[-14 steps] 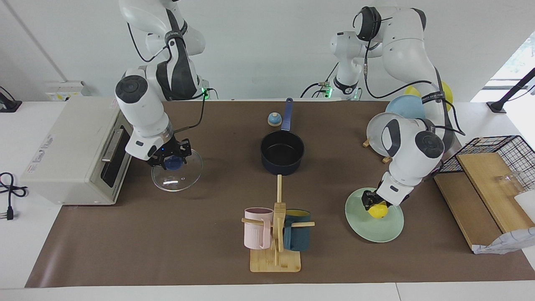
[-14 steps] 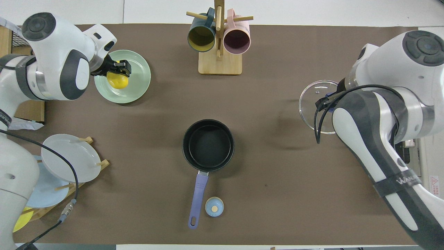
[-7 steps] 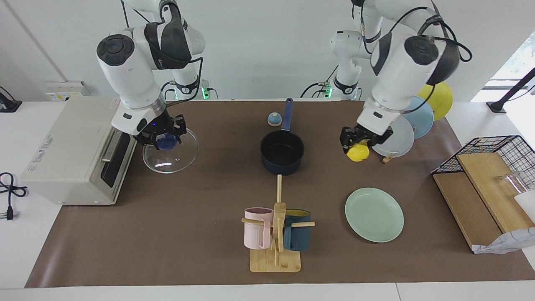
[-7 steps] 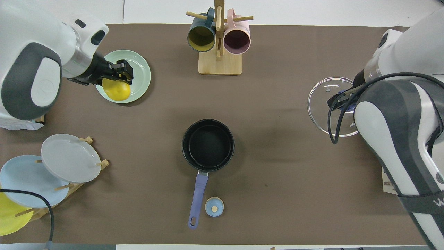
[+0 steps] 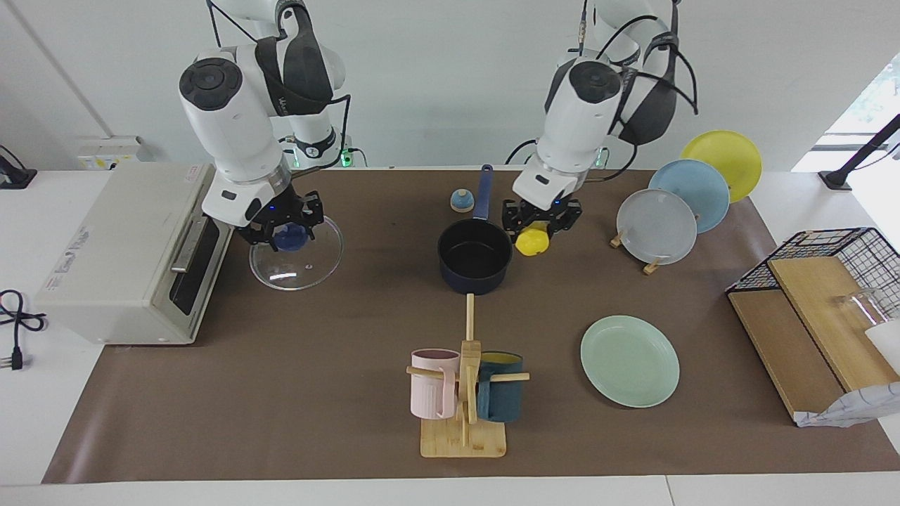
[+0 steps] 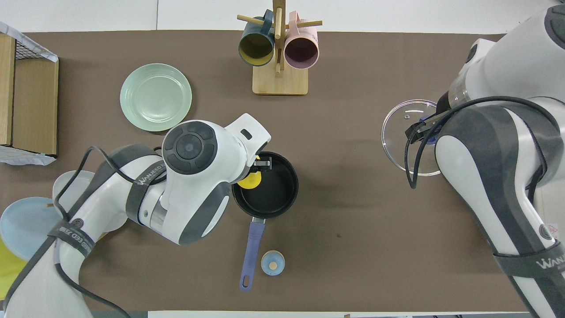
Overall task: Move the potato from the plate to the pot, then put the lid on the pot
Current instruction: 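Carry the potato over the black pot and release it inside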
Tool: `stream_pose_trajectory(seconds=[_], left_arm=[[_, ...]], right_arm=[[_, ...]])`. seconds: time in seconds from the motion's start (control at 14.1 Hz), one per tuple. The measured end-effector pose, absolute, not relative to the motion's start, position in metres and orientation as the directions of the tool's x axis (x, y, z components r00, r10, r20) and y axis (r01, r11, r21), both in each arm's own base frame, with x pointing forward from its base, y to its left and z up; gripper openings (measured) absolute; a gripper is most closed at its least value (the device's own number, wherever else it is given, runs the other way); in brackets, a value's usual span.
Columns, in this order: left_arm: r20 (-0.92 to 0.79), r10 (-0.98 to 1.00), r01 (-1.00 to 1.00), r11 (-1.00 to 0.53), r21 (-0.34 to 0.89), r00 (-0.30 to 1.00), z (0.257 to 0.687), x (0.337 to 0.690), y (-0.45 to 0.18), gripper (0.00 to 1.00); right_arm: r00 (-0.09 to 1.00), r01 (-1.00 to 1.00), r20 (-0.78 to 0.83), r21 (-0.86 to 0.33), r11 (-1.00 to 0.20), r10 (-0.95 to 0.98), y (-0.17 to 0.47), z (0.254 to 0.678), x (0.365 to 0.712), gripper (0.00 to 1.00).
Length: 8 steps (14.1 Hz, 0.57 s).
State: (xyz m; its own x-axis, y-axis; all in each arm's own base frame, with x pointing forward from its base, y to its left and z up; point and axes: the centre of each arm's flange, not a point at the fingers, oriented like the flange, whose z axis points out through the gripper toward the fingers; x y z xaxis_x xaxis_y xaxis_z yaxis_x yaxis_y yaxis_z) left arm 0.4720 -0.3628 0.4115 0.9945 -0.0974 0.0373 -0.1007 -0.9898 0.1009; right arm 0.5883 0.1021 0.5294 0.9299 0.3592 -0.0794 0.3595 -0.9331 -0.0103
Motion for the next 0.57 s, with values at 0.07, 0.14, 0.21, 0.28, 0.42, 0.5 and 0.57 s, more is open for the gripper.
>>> stream_pose_trajectory(seconds=[0.07, 0.14, 0.21, 0.28, 0.42, 0.5, 0.57], left_arm=[[0.036, -0.105, -0.108, -0.989, 0.099, 0.994, 0.398, 0.466, -0.365, 0.66], [0.033, -0.109, -0.112, -0.989, 0.096, 0.993, 0.389, 0.462, -0.366, 0.66], [0.031, -0.116, -0.119, -0.988, 0.094, 0.993, 0.382, 0.459, -0.369, 0.66], [0.030, -0.125, -0.127, -0.988, 0.093, 0.992, 0.377, 0.455, -0.373, 0.66], [0.029, -0.143, -0.145, -0.985, 0.091, 0.989, 0.366, 0.449, -0.383, 0.66], [0.026, -0.151, -0.153, -0.984, 0.089, 0.988, 0.359, 0.446, -0.388, 0.66], [0.024, -0.158, -0.159, -0.983, 0.087, 0.987, 0.351, 0.444, -0.391, 0.66]], right_arm=[[0.930, 0.359, -0.078, -0.010, -0.933, 0.358, 0.101, 0.530, 0.589, 0.66], [0.930, 0.359, -0.076, -0.010, -0.933, 0.359, 0.102, 0.529, 0.589, 0.66], [0.930, 0.360, -0.075, -0.009, -0.933, 0.359, 0.102, 0.529, 0.589, 0.66], [0.930, 0.361, -0.072, -0.009, -0.933, 0.360, 0.103, 0.530, 0.589, 0.66], [0.930, 0.361, -0.066, -0.007, -0.932, 0.361, 0.103, 0.530, 0.590, 0.66], [0.930, 0.361, -0.065, -0.007, -0.932, 0.361, 0.103, 0.529, 0.590, 0.66], [0.930, 0.361, -0.066, -0.007, -0.932, 0.361, 0.103, 0.529, 0.591, 0.66]])
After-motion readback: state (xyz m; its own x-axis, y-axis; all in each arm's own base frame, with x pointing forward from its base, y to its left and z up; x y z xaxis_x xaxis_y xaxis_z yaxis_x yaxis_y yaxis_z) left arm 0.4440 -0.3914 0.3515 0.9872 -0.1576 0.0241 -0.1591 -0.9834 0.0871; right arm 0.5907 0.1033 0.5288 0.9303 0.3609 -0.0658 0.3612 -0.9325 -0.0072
